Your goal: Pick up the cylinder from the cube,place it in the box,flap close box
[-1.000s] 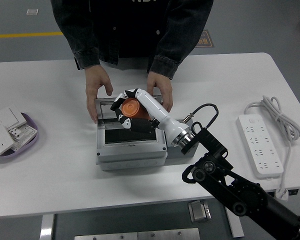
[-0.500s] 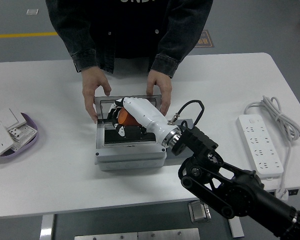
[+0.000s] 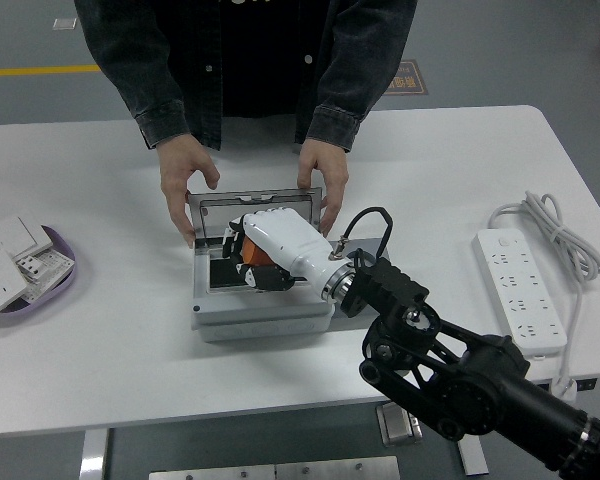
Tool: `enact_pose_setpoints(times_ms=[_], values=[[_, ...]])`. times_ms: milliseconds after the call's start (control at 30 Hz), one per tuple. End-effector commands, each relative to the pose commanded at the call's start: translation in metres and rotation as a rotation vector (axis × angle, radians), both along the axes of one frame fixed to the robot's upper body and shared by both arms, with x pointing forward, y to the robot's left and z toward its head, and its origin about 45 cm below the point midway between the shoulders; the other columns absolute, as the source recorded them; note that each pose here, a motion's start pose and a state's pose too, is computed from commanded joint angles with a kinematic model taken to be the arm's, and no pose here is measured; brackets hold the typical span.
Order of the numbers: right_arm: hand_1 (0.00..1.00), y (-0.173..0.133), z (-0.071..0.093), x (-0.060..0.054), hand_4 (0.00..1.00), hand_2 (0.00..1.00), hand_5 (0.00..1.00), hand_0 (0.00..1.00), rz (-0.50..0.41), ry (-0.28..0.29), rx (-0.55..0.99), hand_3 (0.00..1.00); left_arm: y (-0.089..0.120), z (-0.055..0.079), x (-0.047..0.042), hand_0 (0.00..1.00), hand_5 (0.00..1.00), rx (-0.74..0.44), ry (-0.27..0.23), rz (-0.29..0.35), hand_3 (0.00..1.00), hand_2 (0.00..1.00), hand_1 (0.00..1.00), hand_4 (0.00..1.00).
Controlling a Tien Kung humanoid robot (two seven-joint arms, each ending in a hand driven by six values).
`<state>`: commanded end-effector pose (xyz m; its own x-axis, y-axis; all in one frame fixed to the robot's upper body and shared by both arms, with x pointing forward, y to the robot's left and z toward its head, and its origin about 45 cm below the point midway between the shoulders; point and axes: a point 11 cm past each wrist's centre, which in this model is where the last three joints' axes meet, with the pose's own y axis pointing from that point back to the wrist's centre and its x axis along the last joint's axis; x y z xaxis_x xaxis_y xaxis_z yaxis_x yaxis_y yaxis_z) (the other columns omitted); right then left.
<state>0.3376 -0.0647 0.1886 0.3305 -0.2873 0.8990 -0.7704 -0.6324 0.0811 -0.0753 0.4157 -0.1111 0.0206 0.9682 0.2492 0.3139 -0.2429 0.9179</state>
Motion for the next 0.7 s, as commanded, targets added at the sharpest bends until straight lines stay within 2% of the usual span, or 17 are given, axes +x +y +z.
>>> enact_pose_setpoints(times_ms=[67, 100, 267, 300, 467, 500, 667, 700], values=[[0.292, 0.001, -0.003, 0.0, 0.129, 0.463, 0.002, 0.105, 0.005, 0.005, -0.007, 0.418, 0.0, 0.0, 0.0001, 0.618, 0.24, 0.0, 0.0, -0.001, 0.661, 0.593, 0.623, 0.711], [0.444, 0.001, -0.004, -0.001, 0.267, 0.518, 0.002, 0.265, 0.006, 0.008, -0.01, 0.521, 0.0, 0.0, 0.0001, 0.618, 0.238, 0.0, 0.0, -0.001, 0.661, 0.594, 0.623, 0.71], [0.444, -0.001, -0.012, -0.001, 0.267, 0.518, 0.002, 0.265, 0.008, 0.025, -0.039, 0.521, 0.0, 0.0, 0.0003, 0.618, 0.238, -0.001, 0.0, -0.002, 0.661, 0.594, 0.623, 0.71], [0.628, -0.001, -0.013, 0.0, 0.586, 0.607, 0.002, 0.62, 0.008, 0.027, -0.045, 0.652, 0.0, 0.0, 0.0002, 0.618, 0.239, -0.002, 0.001, -0.002, 0.661, 0.594, 0.623, 0.711], [0.628, -0.006, -0.015, 0.003, 0.586, 0.607, 0.002, 0.62, 0.003, 0.033, -0.072, 0.652, 0.0, 0.0, 0.0, 0.618, 0.239, -0.003, 0.002, -0.002, 0.661, 0.594, 0.623, 0.711], [0.66, -0.007, -0.015, 0.003, 0.658, 0.646, 0.242, 0.763, 0.002, 0.033, -0.075, 0.669, 0.0, 0.0, 0.0, 0.618, 0.239, -0.003, 0.002, -0.002, 0.661, 0.594, 0.623, 0.711], [0.66, -0.008, -0.014, 0.004, 0.658, 0.646, 0.242, 0.763, 0.0, 0.032, -0.076, 0.669, 0.0, 0.0, 0.0, 0.618, 0.239, -0.003, 0.002, -0.002, 0.661, 0.594, 0.623, 0.711], [0.673, -0.009, -0.014, 0.005, 0.718, 0.652, 0.274, 0.803, 0.0, 0.032, -0.073, 0.671, -0.001, 0.0, 0.0001, 0.619, 0.238, -0.003, 0.002, -0.002, 0.661, 0.594, 0.624, 0.71]])
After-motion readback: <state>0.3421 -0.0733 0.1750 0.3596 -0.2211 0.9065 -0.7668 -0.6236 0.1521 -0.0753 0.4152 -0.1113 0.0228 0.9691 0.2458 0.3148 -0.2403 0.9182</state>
